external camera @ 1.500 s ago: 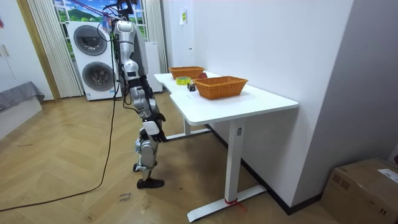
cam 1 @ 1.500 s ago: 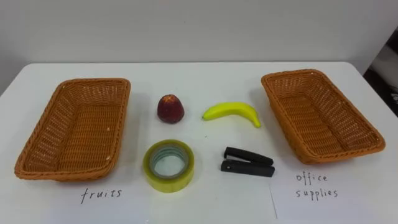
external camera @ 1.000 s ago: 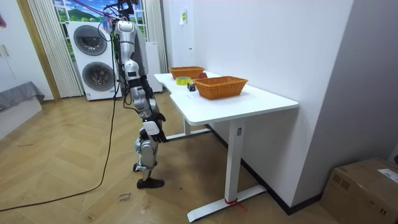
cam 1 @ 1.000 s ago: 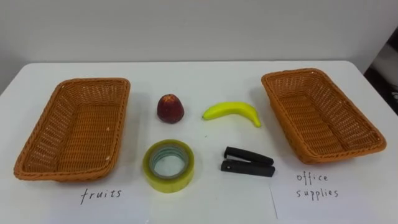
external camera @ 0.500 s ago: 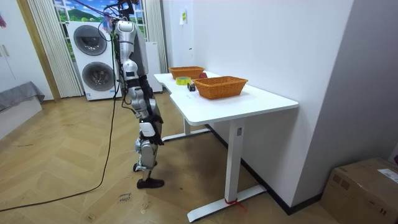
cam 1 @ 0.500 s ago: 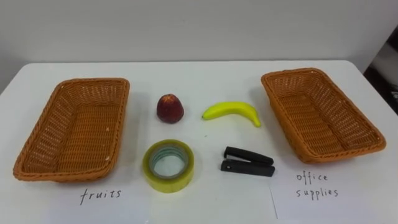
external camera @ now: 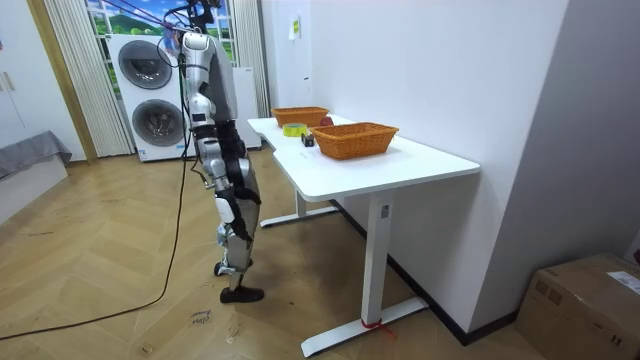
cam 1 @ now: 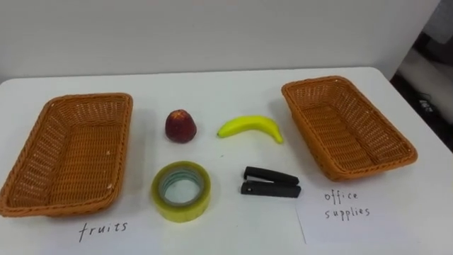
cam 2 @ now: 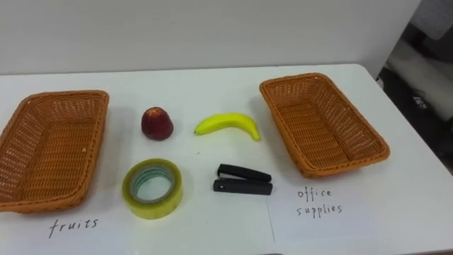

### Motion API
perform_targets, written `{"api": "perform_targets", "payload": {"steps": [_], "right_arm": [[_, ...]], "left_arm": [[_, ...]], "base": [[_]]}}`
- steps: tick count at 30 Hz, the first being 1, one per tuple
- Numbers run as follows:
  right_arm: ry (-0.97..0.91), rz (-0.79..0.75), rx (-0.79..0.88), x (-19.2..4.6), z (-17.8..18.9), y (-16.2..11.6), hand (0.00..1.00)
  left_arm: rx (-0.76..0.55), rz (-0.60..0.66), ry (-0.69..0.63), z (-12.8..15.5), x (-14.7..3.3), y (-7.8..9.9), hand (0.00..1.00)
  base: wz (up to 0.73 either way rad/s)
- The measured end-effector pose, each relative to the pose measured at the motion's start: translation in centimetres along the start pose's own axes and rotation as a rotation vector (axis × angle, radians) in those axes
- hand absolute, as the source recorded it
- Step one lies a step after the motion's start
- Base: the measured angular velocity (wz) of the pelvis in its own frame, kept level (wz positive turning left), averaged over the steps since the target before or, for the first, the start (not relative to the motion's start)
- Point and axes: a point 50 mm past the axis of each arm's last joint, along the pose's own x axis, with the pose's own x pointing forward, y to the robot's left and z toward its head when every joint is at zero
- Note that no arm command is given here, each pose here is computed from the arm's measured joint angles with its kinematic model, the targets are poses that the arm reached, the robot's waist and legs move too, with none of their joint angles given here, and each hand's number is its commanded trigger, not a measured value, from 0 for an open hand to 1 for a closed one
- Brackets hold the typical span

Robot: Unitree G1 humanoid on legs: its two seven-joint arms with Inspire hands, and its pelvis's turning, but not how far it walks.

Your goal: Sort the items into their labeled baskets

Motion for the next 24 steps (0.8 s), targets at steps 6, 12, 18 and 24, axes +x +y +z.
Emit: {"api": "perform_targets", "payload": {"steps": [6, 12, 18, 24], "right_arm": [[-0.165, 0.006, 0.132, -0.2, 3.9, 0.5, 0.0], [-0.285, 0.001, 0.218, -0.6, 6.7, 1.0, 0.0], [-0.445, -0.039, 0.284, -2.0, 11.0, 1.3, 0.0], [-0.637, 0.014, 0.276, -4.6, 15.7, 3.9, 0.0]], "left_arm": [[-0.047, 0.059, 0.012, -0.7, 0.1, 1.4, 0.0], [-0.062, 0.087, 0.001, -0.8, 0.1, 2.0, 0.0], [-0.083, 0.112, -0.021, -1.0, -0.1, 2.4, 0.0], [-0.09, 0.151, -0.073, 0.2, 0.0, 3.4, 0.0]], "base": [[-0.14], [-0.01], [-0.09], [-0.01]]}}
